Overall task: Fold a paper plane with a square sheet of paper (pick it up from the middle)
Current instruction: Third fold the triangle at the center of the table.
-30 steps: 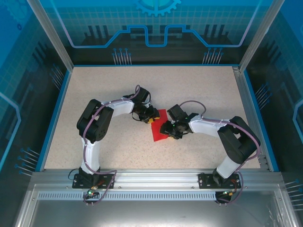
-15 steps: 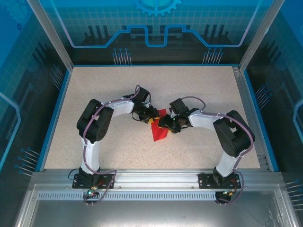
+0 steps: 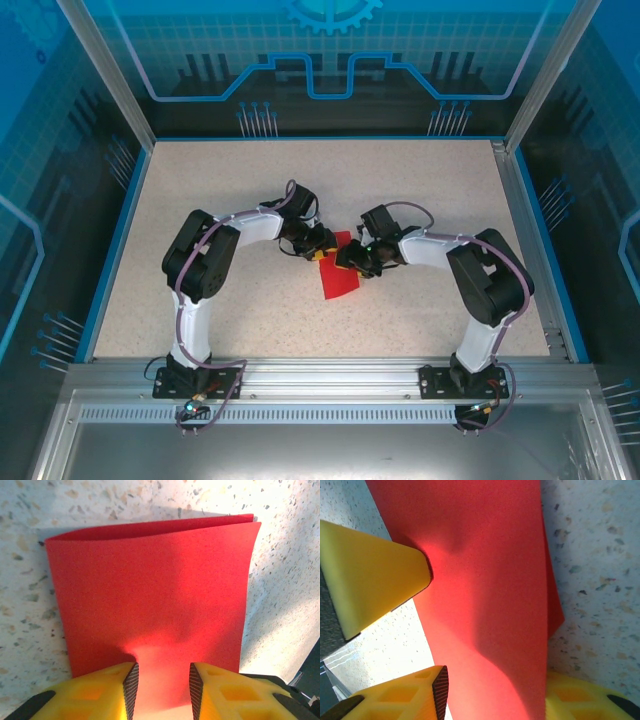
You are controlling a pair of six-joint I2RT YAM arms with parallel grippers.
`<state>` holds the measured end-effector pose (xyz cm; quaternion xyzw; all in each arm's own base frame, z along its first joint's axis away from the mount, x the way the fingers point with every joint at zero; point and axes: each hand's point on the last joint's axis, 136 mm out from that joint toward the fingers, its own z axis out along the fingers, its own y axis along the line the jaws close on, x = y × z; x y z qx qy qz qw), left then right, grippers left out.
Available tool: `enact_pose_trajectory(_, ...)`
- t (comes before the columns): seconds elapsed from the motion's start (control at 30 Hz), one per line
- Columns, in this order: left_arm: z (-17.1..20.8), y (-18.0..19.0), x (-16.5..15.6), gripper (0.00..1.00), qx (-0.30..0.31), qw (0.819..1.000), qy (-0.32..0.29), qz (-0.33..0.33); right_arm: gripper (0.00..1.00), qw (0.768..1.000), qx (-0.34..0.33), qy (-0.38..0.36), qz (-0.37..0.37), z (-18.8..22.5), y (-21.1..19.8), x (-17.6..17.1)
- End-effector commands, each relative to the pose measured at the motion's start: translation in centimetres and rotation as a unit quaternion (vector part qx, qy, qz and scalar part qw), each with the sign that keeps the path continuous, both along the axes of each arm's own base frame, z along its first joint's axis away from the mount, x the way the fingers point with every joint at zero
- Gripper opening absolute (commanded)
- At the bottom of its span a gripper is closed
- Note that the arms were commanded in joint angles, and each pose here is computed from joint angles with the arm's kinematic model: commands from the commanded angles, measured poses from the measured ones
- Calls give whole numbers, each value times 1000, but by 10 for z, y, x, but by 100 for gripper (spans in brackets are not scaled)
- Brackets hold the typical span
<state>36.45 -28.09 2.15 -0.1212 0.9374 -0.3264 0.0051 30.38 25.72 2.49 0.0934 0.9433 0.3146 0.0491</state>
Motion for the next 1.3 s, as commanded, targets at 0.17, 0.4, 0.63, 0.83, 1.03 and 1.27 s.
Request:
enact_pose_trajectory(0.17,-16,13,-27,34,35,998,30,-41,33,1000,9,1,9,-5,0,6)
enact_pose_trajectory(0.4,-11,11,-27,34,24,995,8,-92,33,1000,6,1,9,-7,0,11)
enact_pose_trajectory(0.63,-7,7,-28,35,13,991,-4,-133,34,1000,4,4,8,-9,1,16)
enact_pose_trajectory(0.83,-8,9,-25,35,24,990,-3,-136,33,1000,0,4,8,-11,-3,17)
enact_pose_trajectory(1.03,-3,8,-19,40,18,993,-5,-117,36,1000,5,1,12,-4,-5,10)
enact_pose_trajectory(1.27,19,6,-6,45,5,995,-26,-92,34,1000,11,0,9,1,-9,-4)
